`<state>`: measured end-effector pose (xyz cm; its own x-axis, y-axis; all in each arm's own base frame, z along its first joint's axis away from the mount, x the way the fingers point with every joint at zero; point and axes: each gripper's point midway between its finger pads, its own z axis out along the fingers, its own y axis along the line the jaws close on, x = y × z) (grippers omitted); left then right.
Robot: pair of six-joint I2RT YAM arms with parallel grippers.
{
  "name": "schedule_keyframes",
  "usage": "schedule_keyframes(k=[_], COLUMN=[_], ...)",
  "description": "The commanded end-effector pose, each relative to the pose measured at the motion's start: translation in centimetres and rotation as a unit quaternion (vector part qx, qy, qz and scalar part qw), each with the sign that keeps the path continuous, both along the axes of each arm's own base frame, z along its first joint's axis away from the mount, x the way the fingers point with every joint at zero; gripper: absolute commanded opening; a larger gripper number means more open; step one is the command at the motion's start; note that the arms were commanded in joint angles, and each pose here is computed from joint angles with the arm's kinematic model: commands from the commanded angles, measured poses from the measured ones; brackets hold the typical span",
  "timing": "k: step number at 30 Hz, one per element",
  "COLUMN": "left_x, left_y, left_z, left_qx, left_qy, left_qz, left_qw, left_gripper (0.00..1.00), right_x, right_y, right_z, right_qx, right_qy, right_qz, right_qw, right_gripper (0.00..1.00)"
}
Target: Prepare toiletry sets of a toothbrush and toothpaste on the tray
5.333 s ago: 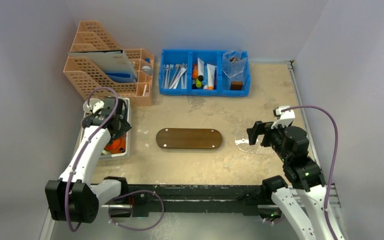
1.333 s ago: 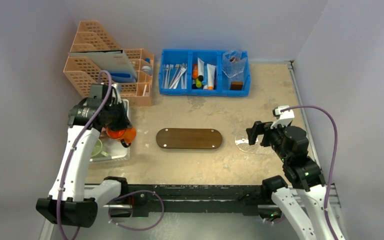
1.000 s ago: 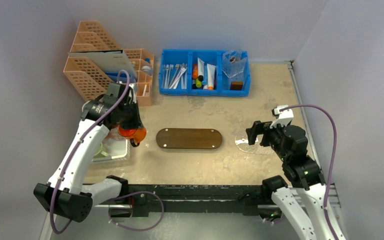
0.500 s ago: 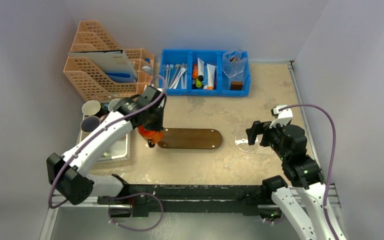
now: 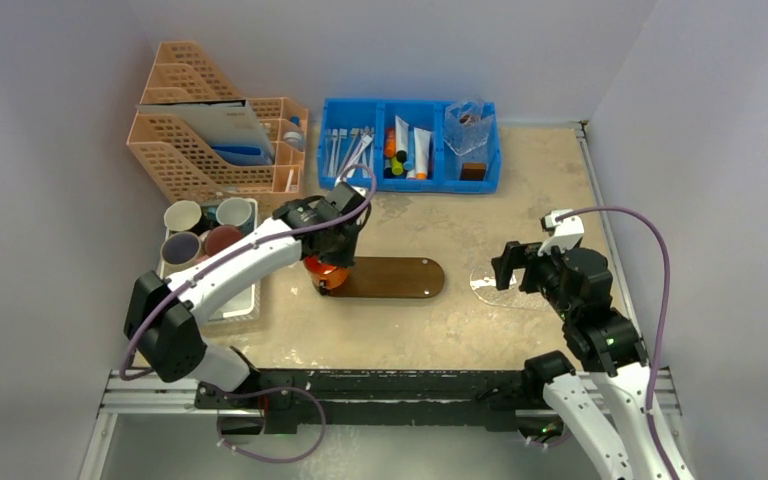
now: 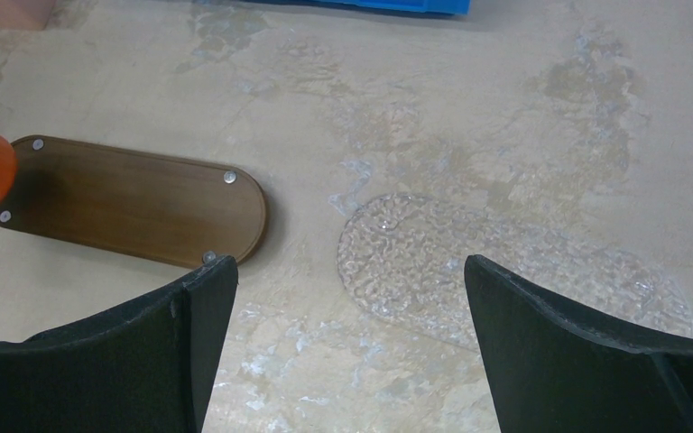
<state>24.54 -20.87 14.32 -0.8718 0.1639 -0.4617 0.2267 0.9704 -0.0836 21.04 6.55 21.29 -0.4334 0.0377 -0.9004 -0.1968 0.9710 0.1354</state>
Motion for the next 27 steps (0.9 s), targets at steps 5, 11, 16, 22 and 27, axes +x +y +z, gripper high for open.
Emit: schedule_keyframes(k=[5,11,16,22,27], left_x=[1.7,1.9,2.2,2.3,2.3], left_y=[-0.3,-0.5,-0.7,-0.9,-0.9], left_z=[-1.0,-2.0,-2.5,-3.0,-3.5], left_qx=[0.026,0.033,0.031,0.031,0.032], left_qy=[-0.042,-0.037,-0.042,-0.041,-0.039], left_qz=[-0.010,-0.009,-0.013,-0.017,-0.017], left_qw=[0.999,0.999,0.999,0.999,0.999], left_gripper=[0.00,0.00,0.00,0.00,0.00], right_x=[0.2,0.2,0.3,0.3,0.3], right_y=[0.0,-0.1,-0.2,-0.2,-0.3], right_z=[0.6,0.5,0.5,0.4,0.4], right_qx=[-0.007,-0.010,-0.011,-0.012,-0.013], right_qy=[-0.007,-0.006,-0.005,-0.003,-0.002], right_qz=[0.002,0.001,-0.001,-0.002,-0.003], right_qw=[1.000,1.000,1.000,1.000,1.000], right_gripper=[0.99,0.99,0.99,0.99,0.99])
